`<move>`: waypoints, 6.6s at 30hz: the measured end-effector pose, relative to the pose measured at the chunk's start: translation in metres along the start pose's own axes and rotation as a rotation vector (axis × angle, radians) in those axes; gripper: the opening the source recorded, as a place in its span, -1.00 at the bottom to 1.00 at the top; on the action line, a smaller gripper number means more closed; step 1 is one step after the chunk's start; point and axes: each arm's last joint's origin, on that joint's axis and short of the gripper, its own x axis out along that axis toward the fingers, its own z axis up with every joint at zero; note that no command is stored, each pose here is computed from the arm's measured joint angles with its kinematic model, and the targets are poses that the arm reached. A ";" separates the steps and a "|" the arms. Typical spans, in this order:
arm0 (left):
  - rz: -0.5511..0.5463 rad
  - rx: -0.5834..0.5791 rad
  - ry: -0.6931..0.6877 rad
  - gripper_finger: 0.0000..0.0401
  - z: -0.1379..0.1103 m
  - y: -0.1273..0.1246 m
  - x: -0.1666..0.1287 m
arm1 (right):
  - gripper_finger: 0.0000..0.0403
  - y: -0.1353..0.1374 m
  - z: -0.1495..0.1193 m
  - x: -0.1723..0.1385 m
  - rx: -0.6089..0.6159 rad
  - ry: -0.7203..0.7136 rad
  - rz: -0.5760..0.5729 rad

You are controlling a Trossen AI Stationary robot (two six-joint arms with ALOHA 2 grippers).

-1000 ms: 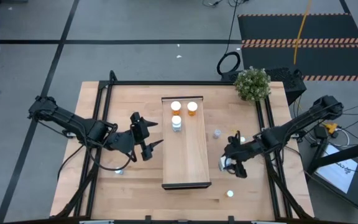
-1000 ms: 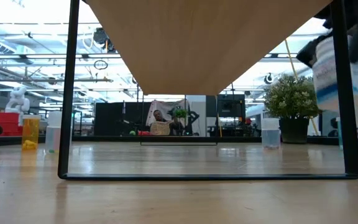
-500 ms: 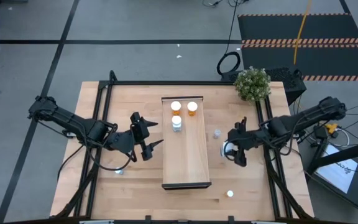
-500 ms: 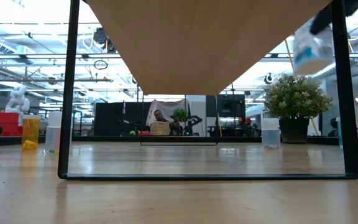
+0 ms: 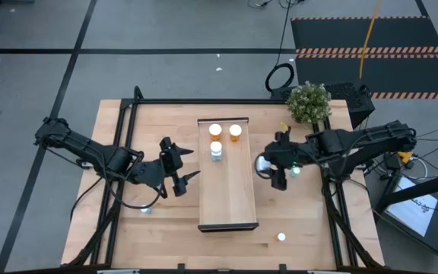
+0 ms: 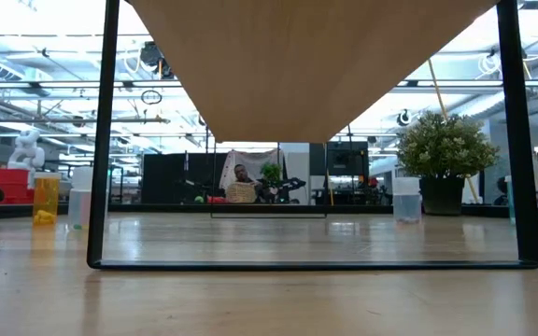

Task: Pick and place medicine bottles onto shelf by color
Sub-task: Put the white medicine bottle on the shelf aligned with the other white medicine bottle, then put the bottom transparent pill bottle on the shelf

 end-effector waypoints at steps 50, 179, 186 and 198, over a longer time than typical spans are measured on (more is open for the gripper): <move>-0.005 -0.003 -0.014 0.69 0.002 -0.001 0.000 | 0.19 -0.039 0.077 0.090 -0.140 0.099 0.007; -0.041 -0.149 0.336 0.69 -0.117 -0.029 -0.017 | 0.54 0.113 -0.021 -0.010 -0.303 -0.193 0.024; -0.001 -0.248 0.355 0.48 -0.142 -0.025 -0.010 | 0.53 0.106 -0.043 0.002 -0.309 -0.182 0.040; 0.063 -0.202 0.343 0.17 -0.168 -0.031 0.007 | 0.53 0.072 -0.071 -0.014 -0.190 -0.283 0.100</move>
